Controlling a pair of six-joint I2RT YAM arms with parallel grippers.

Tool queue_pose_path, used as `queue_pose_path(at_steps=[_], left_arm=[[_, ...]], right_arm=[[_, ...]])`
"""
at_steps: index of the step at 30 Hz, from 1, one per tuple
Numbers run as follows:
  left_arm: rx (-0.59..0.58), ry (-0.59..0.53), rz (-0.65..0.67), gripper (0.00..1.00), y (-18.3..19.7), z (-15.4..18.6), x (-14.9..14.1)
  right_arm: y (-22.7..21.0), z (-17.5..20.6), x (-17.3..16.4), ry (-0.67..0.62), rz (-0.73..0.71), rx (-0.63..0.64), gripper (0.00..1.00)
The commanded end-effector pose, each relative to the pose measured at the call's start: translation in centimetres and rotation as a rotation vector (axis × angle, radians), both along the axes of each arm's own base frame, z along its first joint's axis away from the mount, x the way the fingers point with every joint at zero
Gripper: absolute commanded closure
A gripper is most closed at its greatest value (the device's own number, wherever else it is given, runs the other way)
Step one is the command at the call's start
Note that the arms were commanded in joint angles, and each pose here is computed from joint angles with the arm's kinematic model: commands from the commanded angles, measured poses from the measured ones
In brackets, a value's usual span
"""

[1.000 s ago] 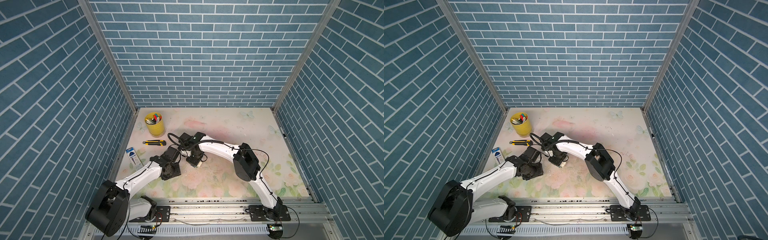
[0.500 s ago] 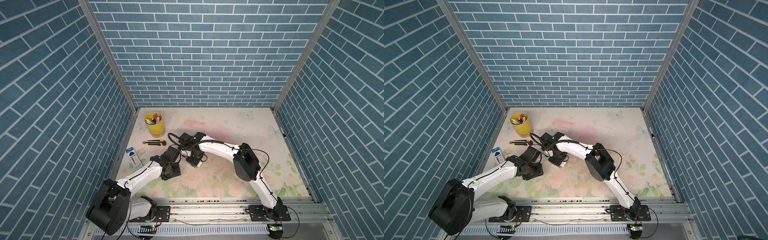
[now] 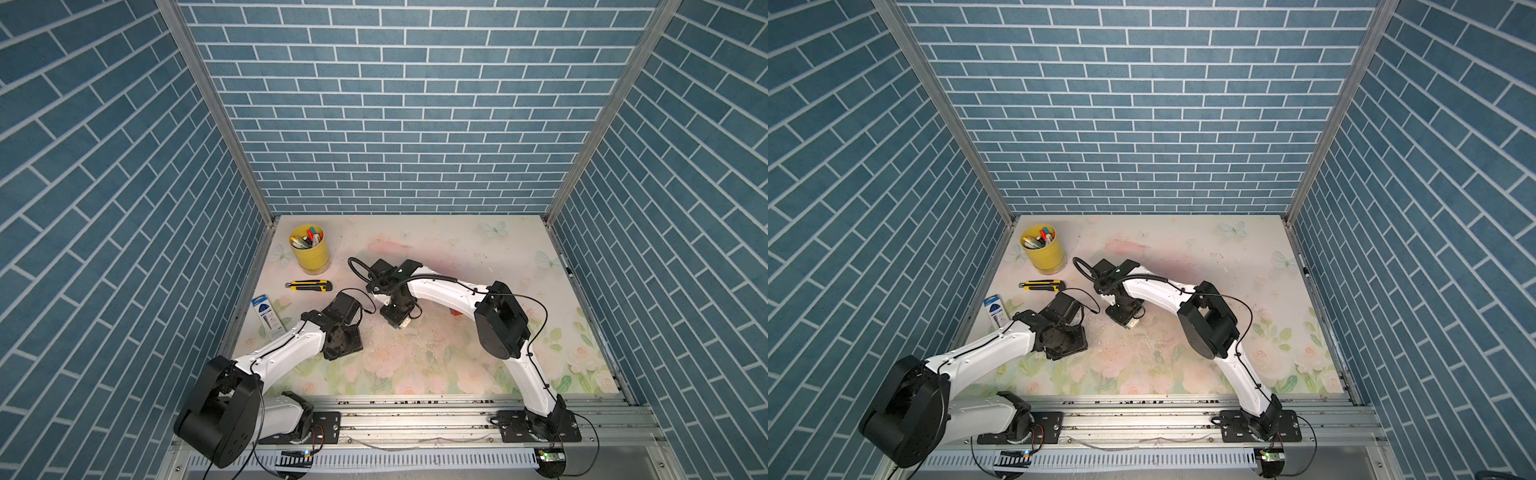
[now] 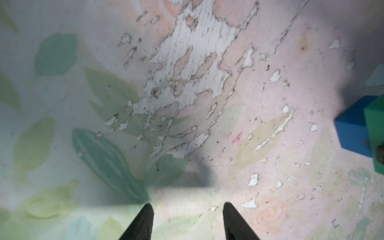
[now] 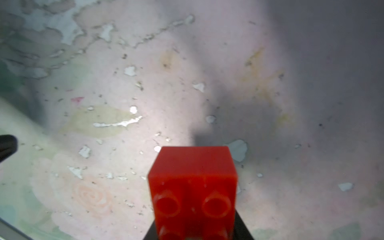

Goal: Assemble the letter y with lego
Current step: Assemble the lego brick with the lego brick.

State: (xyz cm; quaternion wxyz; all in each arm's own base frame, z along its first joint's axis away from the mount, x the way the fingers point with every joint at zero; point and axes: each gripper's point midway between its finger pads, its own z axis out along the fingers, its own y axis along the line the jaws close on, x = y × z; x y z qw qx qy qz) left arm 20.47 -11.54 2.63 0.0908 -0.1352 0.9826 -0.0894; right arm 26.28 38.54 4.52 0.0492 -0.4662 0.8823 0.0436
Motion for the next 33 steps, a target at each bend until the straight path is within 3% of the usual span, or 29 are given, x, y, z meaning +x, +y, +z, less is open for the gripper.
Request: queue_pose_path(at_steps=[1,12,22,33], left_arm=[[-0.02,-0.017,-0.016,0.44,-0.7,0.6,0.9],[-0.036,-0.027,-0.074,0.44,-3.0,1.1,2.5],[-0.033,-0.016,-0.099,0.44,-4.1,0.8,2.8],[-0.028,-0.013,-0.1,0.44,-4.0,0.6,2.7]], right_arm=[[-2.5,0.7,1.3,-0.048,-0.07,-0.053,0.67],[-7.2,2.0,4.3,-0.093,-0.217,-0.066,0.67],[-8.2,1.1,5.6,-0.085,-0.261,-0.073,0.66],[-7.9,0.5,5.4,-0.069,-0.267,-0.062,0.53]])
